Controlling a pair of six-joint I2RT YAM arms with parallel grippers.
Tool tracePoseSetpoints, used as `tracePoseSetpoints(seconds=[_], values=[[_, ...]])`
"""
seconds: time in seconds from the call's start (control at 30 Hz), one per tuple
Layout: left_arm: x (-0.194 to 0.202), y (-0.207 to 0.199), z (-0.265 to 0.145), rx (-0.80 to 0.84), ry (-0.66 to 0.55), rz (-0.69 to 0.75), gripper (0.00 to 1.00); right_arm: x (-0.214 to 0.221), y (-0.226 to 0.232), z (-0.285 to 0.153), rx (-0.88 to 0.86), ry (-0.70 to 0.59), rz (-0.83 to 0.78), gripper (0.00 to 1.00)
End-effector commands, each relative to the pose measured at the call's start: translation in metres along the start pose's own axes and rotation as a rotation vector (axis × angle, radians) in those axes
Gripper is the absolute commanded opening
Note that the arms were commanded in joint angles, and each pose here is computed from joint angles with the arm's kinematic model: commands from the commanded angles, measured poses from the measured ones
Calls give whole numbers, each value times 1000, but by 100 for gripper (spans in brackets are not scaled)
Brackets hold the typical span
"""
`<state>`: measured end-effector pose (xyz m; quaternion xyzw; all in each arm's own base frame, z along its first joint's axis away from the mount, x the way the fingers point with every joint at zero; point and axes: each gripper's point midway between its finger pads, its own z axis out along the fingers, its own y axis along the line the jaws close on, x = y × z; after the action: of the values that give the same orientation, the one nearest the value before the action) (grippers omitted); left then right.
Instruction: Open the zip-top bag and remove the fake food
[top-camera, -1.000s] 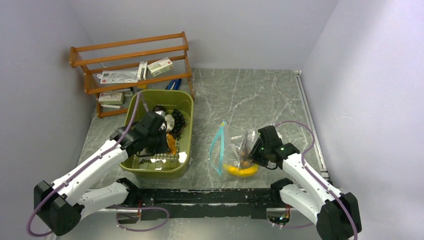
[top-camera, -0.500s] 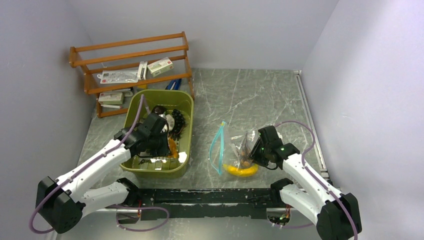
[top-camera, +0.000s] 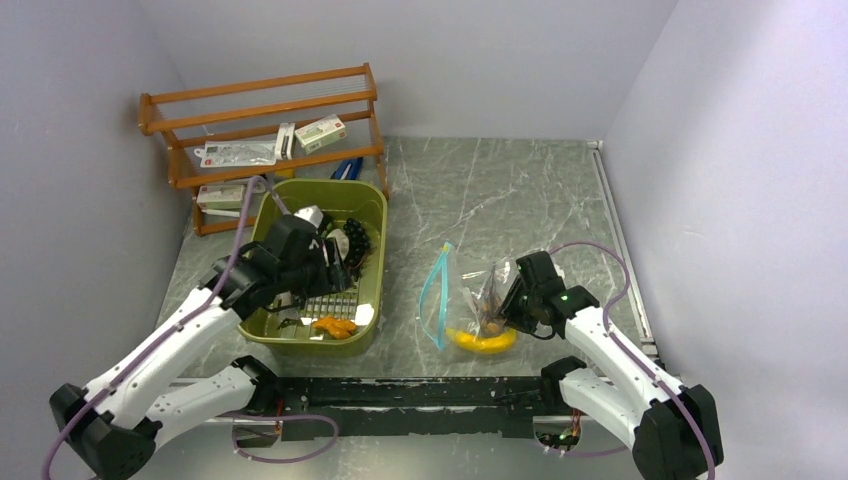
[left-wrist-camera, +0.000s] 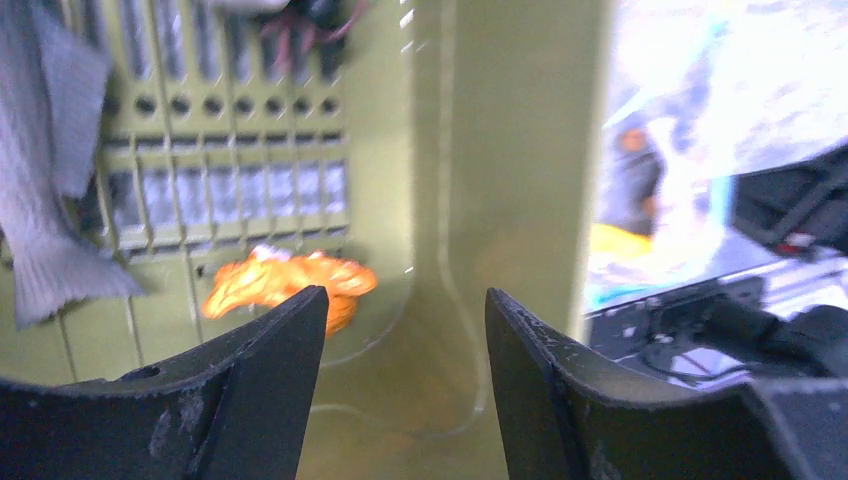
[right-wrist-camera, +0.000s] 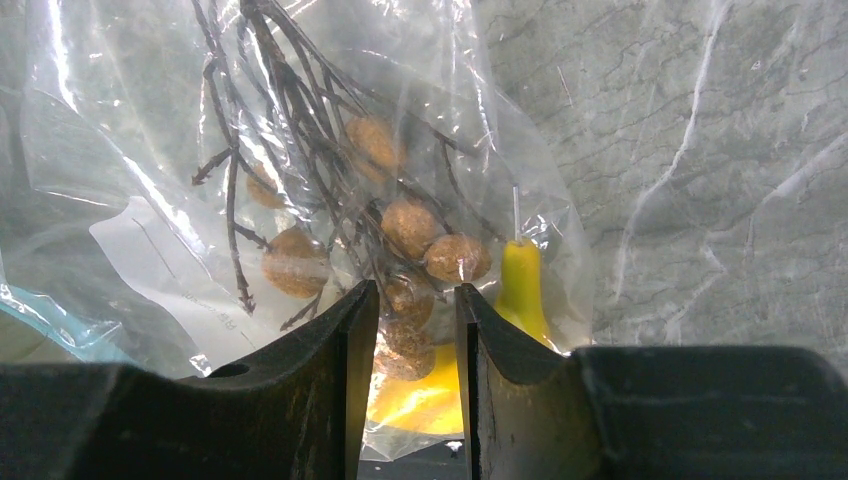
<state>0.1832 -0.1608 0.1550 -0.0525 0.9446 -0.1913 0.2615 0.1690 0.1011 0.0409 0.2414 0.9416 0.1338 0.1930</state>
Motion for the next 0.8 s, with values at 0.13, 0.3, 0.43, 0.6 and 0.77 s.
tracePoseSetpoints(seconds=[0.13,0.3,0.43,0.6,0.77], values=[[-54,-107,-47,477,-137,143,64,-5,5,-2,-7,-16,0,35],[-32,-146,-36,546,-10,217,53,-4,5,-2,-19,-18,9,35],[-4,-171,-13,480,68,303,53,-1,3,-2,-22,-13,16,35],[30,-161,35,312,148,302,41,0,4,-4,-25,-8,16,35],[49,-159,60,288,175,283,41,-1,3,-5,-20,-16,17,35]])
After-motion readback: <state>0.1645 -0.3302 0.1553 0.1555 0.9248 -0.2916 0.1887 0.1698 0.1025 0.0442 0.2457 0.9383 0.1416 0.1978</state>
